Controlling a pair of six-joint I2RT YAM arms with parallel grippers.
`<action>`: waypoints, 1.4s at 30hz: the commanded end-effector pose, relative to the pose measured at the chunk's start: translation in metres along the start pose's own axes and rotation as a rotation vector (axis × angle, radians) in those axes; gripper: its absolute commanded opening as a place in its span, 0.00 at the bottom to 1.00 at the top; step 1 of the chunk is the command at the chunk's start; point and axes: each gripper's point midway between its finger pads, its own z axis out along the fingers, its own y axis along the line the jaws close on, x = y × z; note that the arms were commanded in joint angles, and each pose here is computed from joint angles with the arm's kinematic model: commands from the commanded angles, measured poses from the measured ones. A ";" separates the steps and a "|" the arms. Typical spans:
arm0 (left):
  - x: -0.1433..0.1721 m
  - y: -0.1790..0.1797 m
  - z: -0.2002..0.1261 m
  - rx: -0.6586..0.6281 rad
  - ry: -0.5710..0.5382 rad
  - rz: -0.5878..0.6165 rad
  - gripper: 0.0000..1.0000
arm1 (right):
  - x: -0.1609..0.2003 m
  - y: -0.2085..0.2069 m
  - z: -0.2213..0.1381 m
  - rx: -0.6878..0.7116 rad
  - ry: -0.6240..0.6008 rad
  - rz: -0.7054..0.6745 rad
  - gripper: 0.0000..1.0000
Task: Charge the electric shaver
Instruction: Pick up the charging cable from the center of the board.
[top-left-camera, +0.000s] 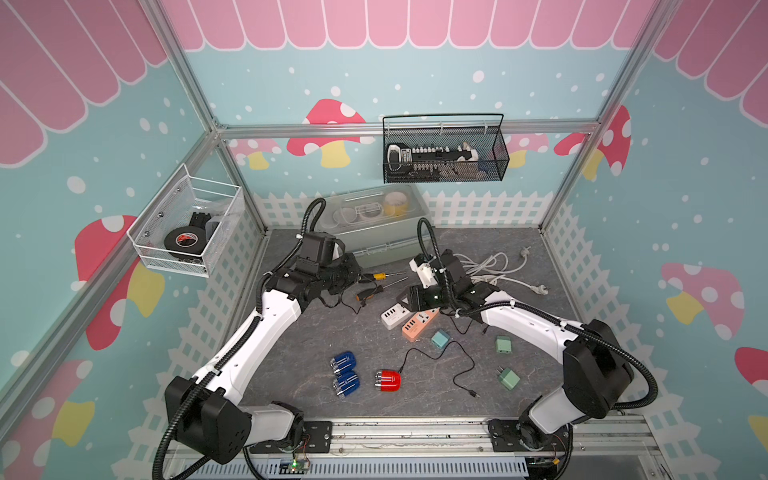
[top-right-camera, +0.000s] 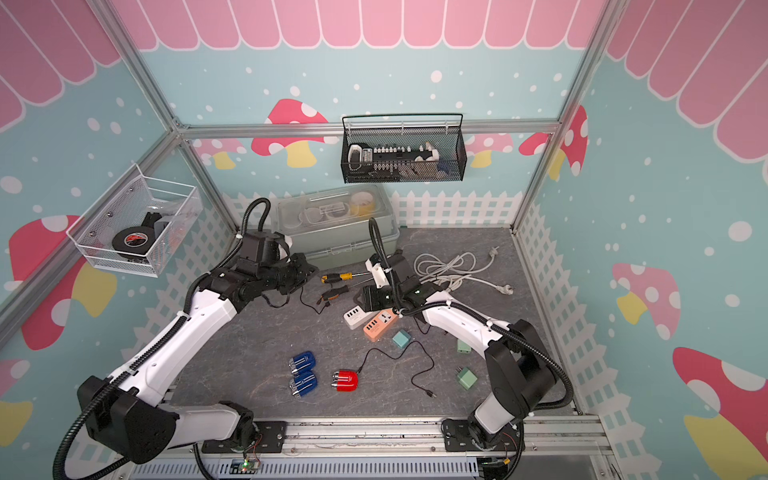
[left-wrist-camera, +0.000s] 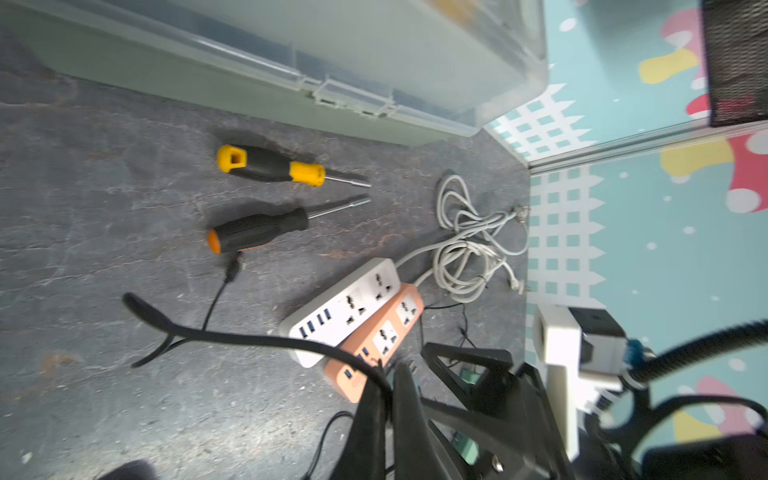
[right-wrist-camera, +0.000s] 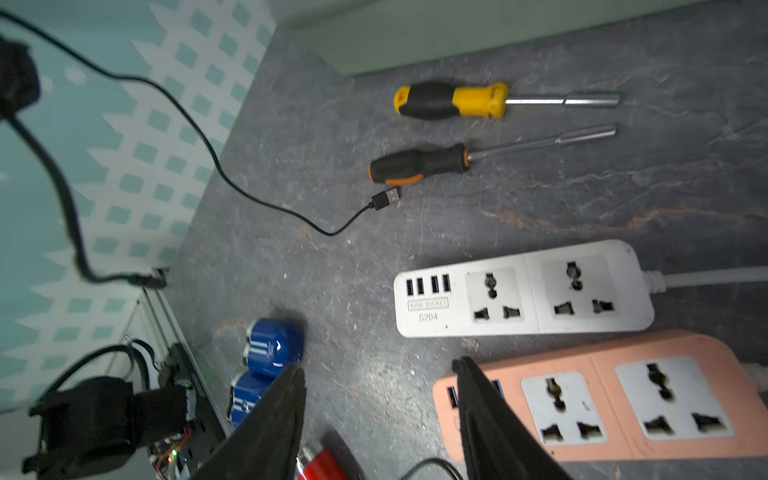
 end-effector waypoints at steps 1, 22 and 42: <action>-0.008 -0.042 -0.017 0.129 -0.002 -0.027 0.00 | -0.025 0.021 -0.008 -0.126 -0.063 0.113 0.66; -0.016 -0.151 -0.033 0.497 -0.005 0.064 0.00 | -0.033 0.013 0.020 -0.383 0.040 1.212 0.84; -0.012 -0.161 -0.047 0.573 -0.007 0.017 0.00 | -0.066 -0.009 0.056 -0.503 -0.103 1.402 0.54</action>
